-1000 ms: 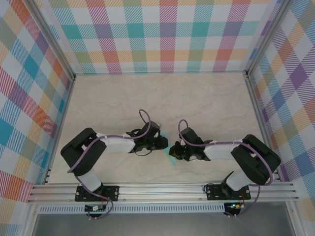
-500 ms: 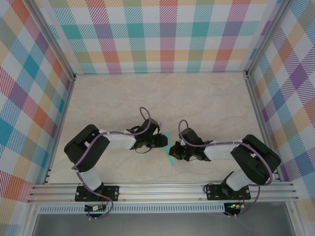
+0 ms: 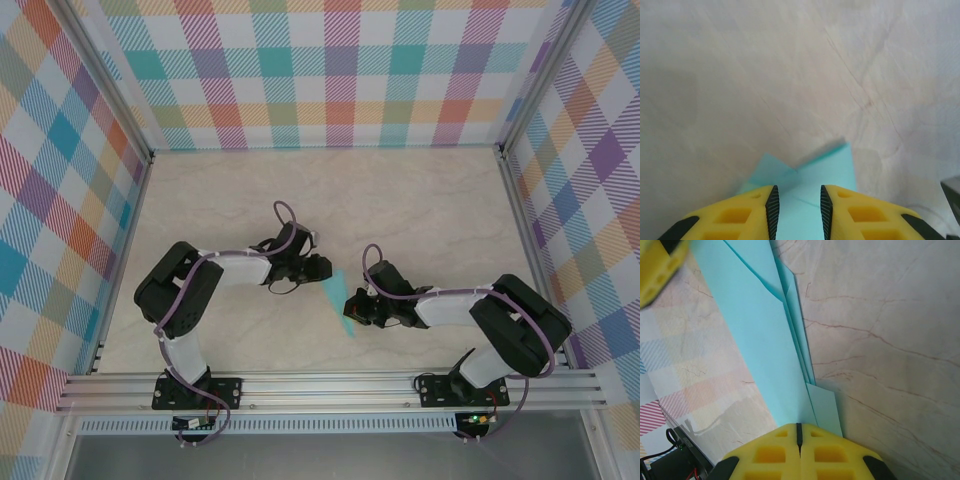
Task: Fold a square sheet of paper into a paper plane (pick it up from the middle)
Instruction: Fold the wing for the fifth time at the center of the table.
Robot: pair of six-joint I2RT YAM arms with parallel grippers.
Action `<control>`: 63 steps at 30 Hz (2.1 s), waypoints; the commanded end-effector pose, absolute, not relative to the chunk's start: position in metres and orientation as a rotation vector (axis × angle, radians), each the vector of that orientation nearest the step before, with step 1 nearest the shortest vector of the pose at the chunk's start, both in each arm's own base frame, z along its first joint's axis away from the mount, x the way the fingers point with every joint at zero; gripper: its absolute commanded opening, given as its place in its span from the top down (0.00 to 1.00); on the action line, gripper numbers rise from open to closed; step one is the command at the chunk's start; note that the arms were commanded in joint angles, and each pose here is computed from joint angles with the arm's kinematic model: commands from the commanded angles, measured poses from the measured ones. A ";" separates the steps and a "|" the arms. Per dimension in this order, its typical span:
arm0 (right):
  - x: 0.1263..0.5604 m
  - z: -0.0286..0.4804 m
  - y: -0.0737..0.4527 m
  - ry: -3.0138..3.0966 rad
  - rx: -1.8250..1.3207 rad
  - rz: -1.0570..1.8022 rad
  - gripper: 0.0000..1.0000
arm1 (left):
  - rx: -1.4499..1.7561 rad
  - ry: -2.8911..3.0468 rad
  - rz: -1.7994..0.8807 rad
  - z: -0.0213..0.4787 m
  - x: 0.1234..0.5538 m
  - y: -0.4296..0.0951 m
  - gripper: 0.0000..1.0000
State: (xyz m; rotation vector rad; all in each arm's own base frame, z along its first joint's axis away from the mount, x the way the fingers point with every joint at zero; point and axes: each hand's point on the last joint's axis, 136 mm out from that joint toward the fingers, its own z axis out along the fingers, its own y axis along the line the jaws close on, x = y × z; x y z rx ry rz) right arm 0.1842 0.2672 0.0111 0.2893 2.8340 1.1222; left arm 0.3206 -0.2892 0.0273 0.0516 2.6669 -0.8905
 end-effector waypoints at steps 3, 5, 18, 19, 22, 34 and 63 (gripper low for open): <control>0.135 -0.040 0.213 3.098 0.385 0.776 0.96 | -0.004 2.668 -0.736 0.017 0.357 -0.257 0.68; 0.137 -0.038 0.216 3.094 0.378 0.785 0.95 | -0.003 2.663 -0.755 0.023 0.360 -0.256 0.68; 0.157 -0.018 0.233 3.030 0.315 0.842 0.93 | 0.123 2.532 -1.102 0.105 0.303 -0.293 0.72; 0.158 -0.016 0.235 3.023 0.307 0.856 0.93 | 0.143 2.546 -1.104 0.100 0.297 -0.297 0.73; 0.160 -0.011 0.240 3.009 0.286 0.894 0.93 | 0.160 2.597 -1.096 0.079 0.287 -0.305 0.74; 0.168 0.000 0.250 2.984 0.252 0.932 0.92 | 0.119 2.775 -0.995 0.014 0.283 -0.306 0.78; 0.198 0.051 0.309 2.821 0.036 1.185 0.87 | 0.067 2.866 -0.861 -0.012 0.272 -0.286 0.83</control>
